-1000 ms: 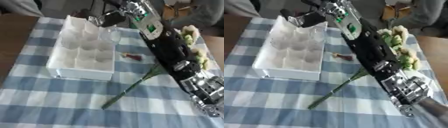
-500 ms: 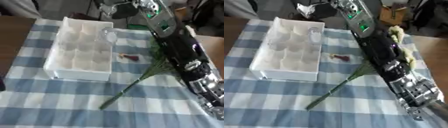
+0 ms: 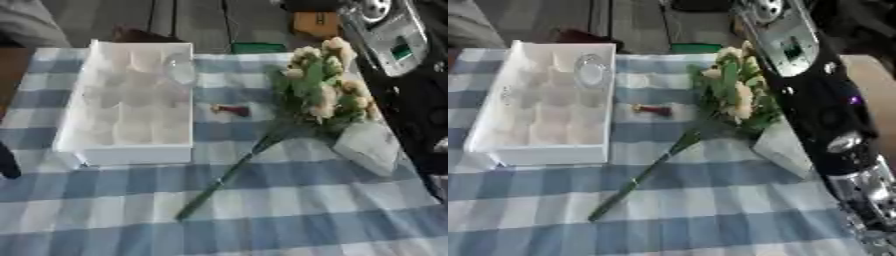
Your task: Pick up objects on the table and place them in the box.
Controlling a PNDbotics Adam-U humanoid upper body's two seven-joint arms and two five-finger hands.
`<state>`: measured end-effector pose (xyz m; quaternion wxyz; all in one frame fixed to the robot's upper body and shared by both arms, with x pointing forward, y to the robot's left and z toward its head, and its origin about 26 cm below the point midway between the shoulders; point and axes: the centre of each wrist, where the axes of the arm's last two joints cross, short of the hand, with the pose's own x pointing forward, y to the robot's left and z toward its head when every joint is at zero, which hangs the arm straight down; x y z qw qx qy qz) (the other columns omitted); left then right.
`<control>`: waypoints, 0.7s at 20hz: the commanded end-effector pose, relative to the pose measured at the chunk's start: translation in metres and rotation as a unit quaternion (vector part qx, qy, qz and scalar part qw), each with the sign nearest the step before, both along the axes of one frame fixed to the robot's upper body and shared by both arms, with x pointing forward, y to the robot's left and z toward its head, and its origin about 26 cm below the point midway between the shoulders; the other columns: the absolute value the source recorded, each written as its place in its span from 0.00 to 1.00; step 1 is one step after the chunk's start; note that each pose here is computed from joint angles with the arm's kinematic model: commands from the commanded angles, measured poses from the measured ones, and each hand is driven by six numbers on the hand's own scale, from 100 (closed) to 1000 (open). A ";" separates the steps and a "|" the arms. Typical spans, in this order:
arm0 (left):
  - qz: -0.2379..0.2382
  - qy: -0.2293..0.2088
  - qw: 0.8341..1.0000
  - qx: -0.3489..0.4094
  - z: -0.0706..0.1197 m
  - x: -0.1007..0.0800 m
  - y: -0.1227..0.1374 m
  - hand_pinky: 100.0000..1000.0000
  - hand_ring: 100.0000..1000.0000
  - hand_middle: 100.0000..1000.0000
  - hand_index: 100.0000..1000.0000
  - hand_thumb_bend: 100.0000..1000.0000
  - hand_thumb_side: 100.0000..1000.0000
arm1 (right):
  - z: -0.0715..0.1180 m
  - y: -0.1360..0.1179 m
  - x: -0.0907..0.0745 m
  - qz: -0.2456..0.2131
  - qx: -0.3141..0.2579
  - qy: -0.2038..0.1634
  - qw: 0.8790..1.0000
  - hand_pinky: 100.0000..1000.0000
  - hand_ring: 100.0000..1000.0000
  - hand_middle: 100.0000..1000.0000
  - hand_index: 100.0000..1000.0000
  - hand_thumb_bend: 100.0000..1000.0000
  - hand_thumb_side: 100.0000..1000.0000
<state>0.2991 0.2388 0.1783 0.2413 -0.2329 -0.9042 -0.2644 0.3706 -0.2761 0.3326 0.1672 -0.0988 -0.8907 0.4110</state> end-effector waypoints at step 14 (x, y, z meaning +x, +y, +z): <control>0.093 -0.045 0.994 0.037 0.006 -0.005 0.021 0.41 0.70 0.80 0.70 0.04 0.76 | -0.029 -0.039 -0.049 0.028 0.003 0.042 0.999 0.62 0.77 0.77 0.84 0.00 0.47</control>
